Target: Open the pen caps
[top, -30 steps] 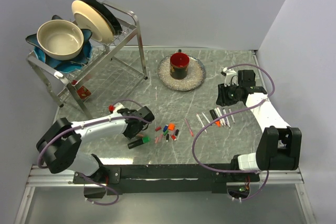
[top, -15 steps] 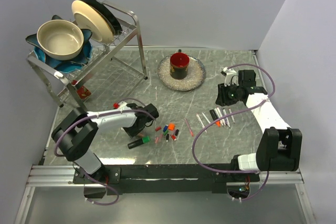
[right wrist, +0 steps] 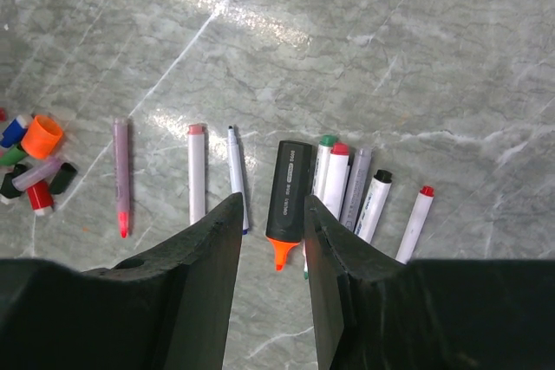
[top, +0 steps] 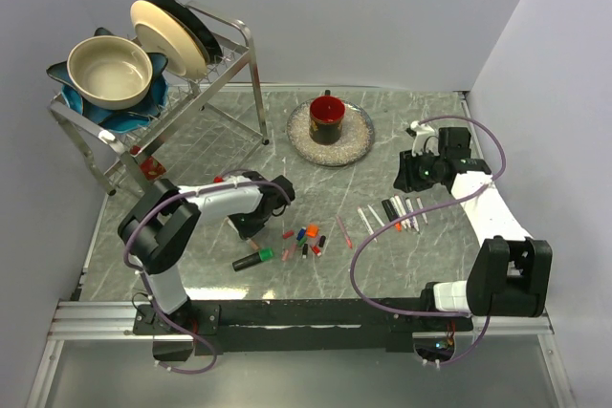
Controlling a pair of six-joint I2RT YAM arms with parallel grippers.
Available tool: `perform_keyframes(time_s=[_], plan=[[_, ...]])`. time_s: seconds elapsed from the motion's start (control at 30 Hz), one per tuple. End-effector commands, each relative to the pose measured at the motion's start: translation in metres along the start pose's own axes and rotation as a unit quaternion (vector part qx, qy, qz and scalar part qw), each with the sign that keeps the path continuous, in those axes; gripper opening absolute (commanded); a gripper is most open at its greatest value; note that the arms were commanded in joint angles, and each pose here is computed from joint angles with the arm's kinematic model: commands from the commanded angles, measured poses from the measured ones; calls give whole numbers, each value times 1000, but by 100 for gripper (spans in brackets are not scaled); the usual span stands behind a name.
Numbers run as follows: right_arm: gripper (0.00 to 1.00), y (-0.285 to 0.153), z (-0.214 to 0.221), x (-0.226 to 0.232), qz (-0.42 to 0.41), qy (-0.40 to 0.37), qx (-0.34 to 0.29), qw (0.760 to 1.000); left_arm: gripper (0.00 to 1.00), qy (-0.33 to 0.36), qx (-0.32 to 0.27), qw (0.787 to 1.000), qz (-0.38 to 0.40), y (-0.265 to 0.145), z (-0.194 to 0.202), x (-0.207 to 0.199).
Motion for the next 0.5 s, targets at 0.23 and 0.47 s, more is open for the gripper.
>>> perform_keyframes(time_s=[0.23, 0.47], plan=[[42, -15, -12, 2, -6, -15, -37, 999, 1, 35, 20, 985, 165, -25, -11, -54], [42, -15, -11, 5, -19, -18, -38, 999, 1, 91, -14, 948, 304, -58, -28, -73]])
Point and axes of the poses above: each gripper's point midway between its finger pads, its own y axis out along the fingers, its own x axis along the line the jaws close on, z = x × y, the point moved 4 cm from there along -y, back along the fingers, and after that the axes turned 4 degrees about -y, right-handed, at the moved point
